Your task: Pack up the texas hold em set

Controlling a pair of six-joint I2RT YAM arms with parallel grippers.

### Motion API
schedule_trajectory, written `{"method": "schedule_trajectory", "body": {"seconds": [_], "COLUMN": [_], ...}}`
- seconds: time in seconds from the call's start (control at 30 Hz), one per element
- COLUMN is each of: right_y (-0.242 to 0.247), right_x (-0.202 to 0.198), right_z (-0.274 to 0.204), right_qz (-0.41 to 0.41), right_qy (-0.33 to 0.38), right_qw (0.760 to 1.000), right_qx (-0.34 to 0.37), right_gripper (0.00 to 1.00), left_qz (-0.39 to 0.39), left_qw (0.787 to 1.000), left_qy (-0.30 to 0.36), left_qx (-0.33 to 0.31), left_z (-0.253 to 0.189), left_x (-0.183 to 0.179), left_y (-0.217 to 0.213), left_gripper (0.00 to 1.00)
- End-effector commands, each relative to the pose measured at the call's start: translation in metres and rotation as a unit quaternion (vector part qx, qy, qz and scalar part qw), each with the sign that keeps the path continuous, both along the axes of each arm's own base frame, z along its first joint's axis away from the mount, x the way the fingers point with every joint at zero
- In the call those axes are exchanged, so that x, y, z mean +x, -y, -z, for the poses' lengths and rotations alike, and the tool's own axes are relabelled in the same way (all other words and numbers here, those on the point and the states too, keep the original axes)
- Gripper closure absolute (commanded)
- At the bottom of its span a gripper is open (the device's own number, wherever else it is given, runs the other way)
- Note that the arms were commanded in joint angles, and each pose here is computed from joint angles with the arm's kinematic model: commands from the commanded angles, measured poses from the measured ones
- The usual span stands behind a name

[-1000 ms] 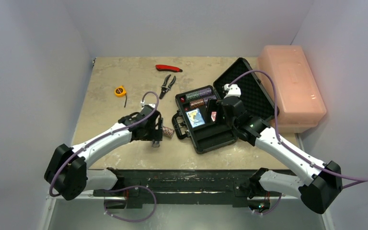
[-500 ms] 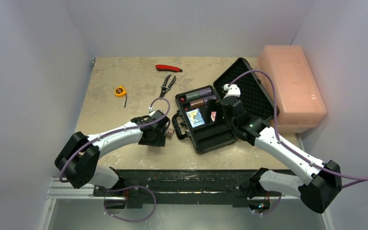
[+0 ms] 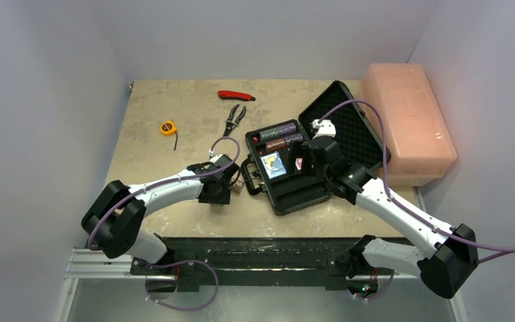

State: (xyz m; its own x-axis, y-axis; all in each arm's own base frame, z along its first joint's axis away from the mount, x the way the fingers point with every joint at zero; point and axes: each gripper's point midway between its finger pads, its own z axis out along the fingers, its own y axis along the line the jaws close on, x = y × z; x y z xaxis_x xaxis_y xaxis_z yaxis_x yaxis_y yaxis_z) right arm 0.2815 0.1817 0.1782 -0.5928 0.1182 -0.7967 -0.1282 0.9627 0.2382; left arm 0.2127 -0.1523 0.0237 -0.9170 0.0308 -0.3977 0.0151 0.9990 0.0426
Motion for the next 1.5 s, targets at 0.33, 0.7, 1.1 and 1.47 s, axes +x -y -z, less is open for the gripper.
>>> {"method": "schedule_trajectory", "body": {"seconds": [0.33, 0.7, 1.1, 1.47], "right_y": [-0.004, -0.02, -0.037, -0.045], "right_x": [0.001, -0.006, -0.015, -0.027], "right_z": [-0.006, -0.021, -0.048, -0.078], "right_qz": [-0.005, -0.043, -0.091, -0.14], "right_qy": [0.008, 0.019, 0.054, 0.111], "right_qw": [1.0, 0.997, 0.987, 0.97], "right_qx": [0.017, 0.064, 0.123, 0.163], "right_gripper": [0.06, 0.07, 0.07, 0.08], "left_qz": [-0.022, 0.023, 0.067, 0.145], "left_qw": [0.999, 0.995, 0.981, 0.946], "left_qy": [0.027, 0.078, 0.147, 0.21], "left_qx": [-0.01, -0.062, -0.108, -0.201], "left_z": [-0.014, -0.043, -0.095, -0.165], "left_x": [0.009, 0.008, 0.006, -0.004], "left_y": [0.008, 0.015, 0.014, 0.036], "left_gripper": [1.0, 1.0, 1.0, 1.0]}}
